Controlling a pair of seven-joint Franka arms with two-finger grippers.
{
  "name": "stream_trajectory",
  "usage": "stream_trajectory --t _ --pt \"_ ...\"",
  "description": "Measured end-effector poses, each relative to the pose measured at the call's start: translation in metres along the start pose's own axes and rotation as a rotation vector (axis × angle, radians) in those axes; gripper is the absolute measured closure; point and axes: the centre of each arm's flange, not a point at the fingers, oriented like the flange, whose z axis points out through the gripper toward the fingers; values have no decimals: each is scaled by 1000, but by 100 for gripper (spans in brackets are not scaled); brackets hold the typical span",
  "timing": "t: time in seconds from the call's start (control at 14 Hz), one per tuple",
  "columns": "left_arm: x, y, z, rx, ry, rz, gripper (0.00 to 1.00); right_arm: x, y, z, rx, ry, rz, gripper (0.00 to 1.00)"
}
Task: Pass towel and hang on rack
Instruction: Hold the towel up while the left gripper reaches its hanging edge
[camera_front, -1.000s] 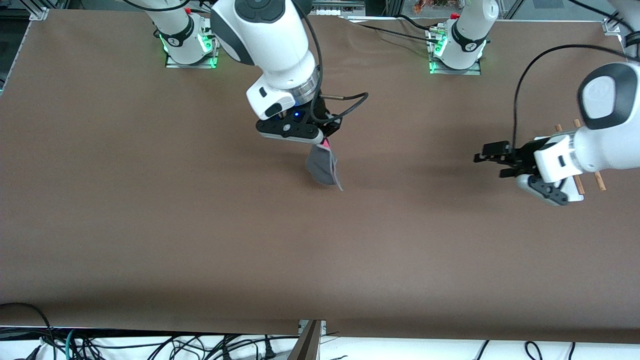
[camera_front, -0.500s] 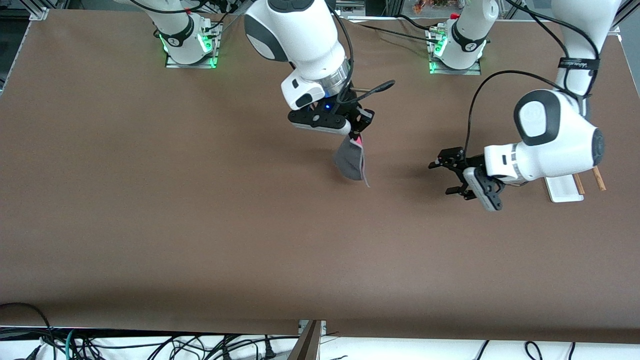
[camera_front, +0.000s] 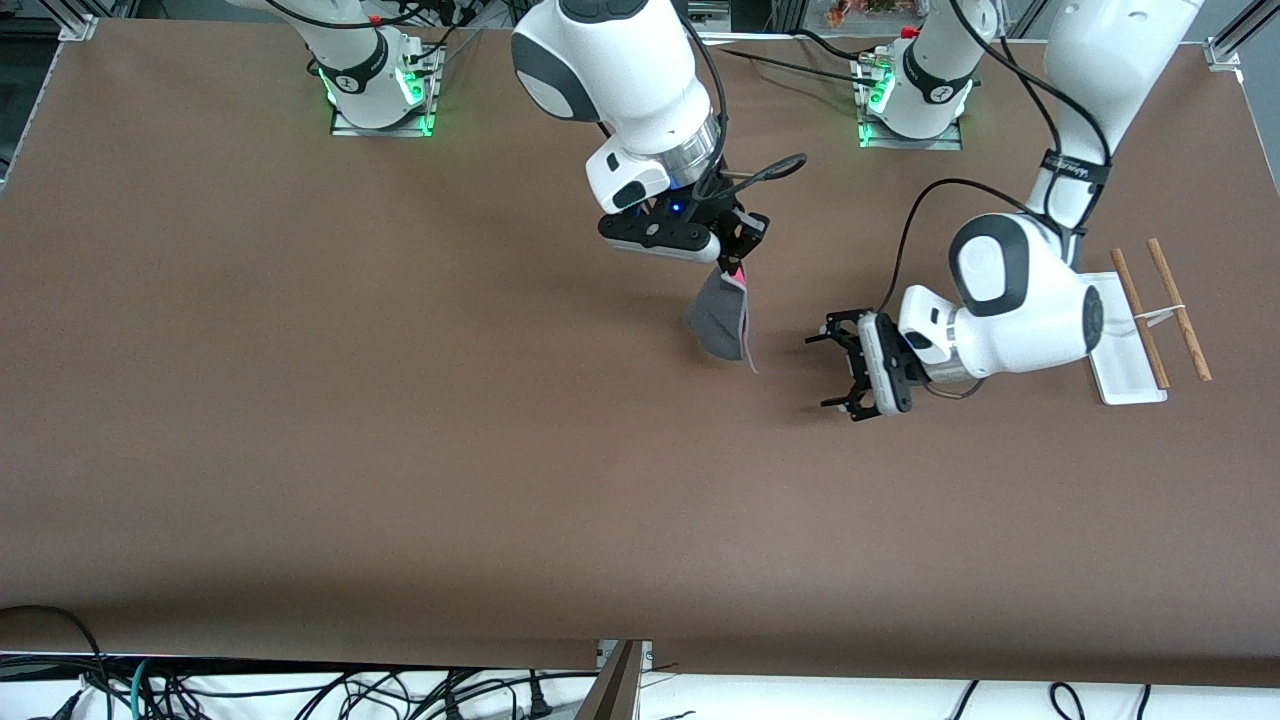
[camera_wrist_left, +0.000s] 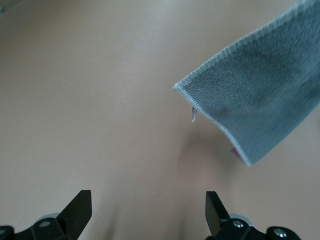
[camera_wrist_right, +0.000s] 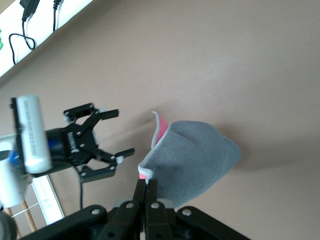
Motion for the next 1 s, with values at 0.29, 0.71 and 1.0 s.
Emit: stream_trajectory --t 0.29,0.71,1.0 --pt "41 15 20 36 -41 192 0 -3 -1 0 0 -2 -2 98" --pt "97 35 16 49 -70 357 0 -9 -2 3 0 -6 -9 98" --pt "107 45 21 33 -71 384 0 -8 -2 5 -3 -6 -8 98"
